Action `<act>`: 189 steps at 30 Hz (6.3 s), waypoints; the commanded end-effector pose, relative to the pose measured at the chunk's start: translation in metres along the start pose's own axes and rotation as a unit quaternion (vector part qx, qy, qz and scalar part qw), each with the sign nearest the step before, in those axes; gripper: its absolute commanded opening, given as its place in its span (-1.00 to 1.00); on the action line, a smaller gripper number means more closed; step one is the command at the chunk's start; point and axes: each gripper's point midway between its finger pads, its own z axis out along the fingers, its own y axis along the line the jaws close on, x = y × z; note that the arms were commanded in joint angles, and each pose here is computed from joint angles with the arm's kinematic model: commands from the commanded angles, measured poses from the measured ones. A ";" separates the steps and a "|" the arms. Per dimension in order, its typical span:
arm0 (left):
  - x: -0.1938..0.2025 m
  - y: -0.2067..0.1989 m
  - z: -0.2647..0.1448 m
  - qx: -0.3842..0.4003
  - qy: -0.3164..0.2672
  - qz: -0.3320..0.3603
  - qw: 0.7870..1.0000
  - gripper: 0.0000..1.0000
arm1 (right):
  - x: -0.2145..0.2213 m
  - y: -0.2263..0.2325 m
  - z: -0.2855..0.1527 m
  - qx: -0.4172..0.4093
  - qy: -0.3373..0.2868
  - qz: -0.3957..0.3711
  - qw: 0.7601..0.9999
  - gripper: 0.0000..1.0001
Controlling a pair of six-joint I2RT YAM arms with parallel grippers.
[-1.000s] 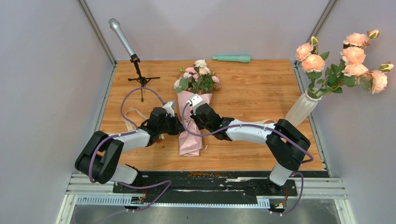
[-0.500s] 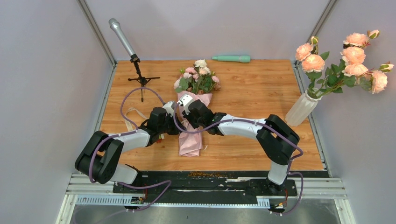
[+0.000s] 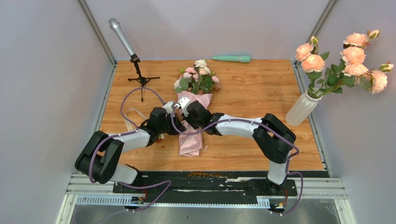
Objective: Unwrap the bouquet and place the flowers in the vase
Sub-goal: Untie the ribbon from the wrapping paper.
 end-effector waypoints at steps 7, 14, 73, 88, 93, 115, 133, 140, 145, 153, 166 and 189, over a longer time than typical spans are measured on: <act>-0.007 -0.007 -0.001 0.012 -0.004 0.017 1.000 -1.00 | -0.002 -0.038 -0.001 0.136 -0.035 0.012 0.990 -1.00; -0.003 -0.006 -0.001 0.014 -0.004 0.005 1.000 -1.00 | 0.006 -0.061 -0.020 0.223 -0.044 0.075 0.971 -1.00; -0.006 -0.002 -0.007 -0.006 -0.002 0.017 1.000 -1.00 | -0.027 -0.039 -0.050 -0.075 -0.072 0.146 0.984 -0.24; -0.005 -0.002 -0.005 -0.005 0.003 0.019 1.000 -1.00 | -0.017 -0.028 -0.021 -0.107 -0.034 0.133 0.985 -0.35; -0.005 -0.003 -0.005 -0.004 0.004 0.018 1.000 -1.00 | -0.015 -0.027 -0.017 -0.109 -0.028 0.133 0.985 -0.51; -0.005 0.009 -0.007 -0.038 -0.001 0.009 0.999 -1.00 | 0.015 -0.057 -0.057 0.005 -0.057 0.197 0.979 -1.00; -0.030 0.002 -0.030 -0.065 -0.009 0.051 0.997 -0.19 | 0.039 -0.055 -0.078 0.019 -0.076 0.262 0.962 -1.00; -0.058 -0.007 -0.059 -0.092 -0.025 0.099 0.990 0.42 | 0.036 -0.050 -0.074 0.005 -0.075 0.267 0.961 -1.00; -0.080 -0.033 -0.066 -0.062 -0.012 0.137 0.989 0.45 | 0.037 -0.049 -0.075 0.002 -0.077 0.270 0.960 -1.00; -0.086 -0.054 -0.055 -0.052 0.073 0.198 0.976 0.45 | 0.036 -0.047 -0.075 -0.003 -0.078 0.274 0.959 -1.00; -0.056 -0.055 -0.003 -0.036 0.124 0.241 0.962 0.44 | 0.035 -0.046 -0.074 -0.005 -0.084 0.278 0.957 -1.00; -0.062 -0.044 0.004 -0.079 0.119 0.242 0.960 -0.17 | 0.041 -0.043 -0.071 -0.009 -0.078 0.283 0.956 -1.00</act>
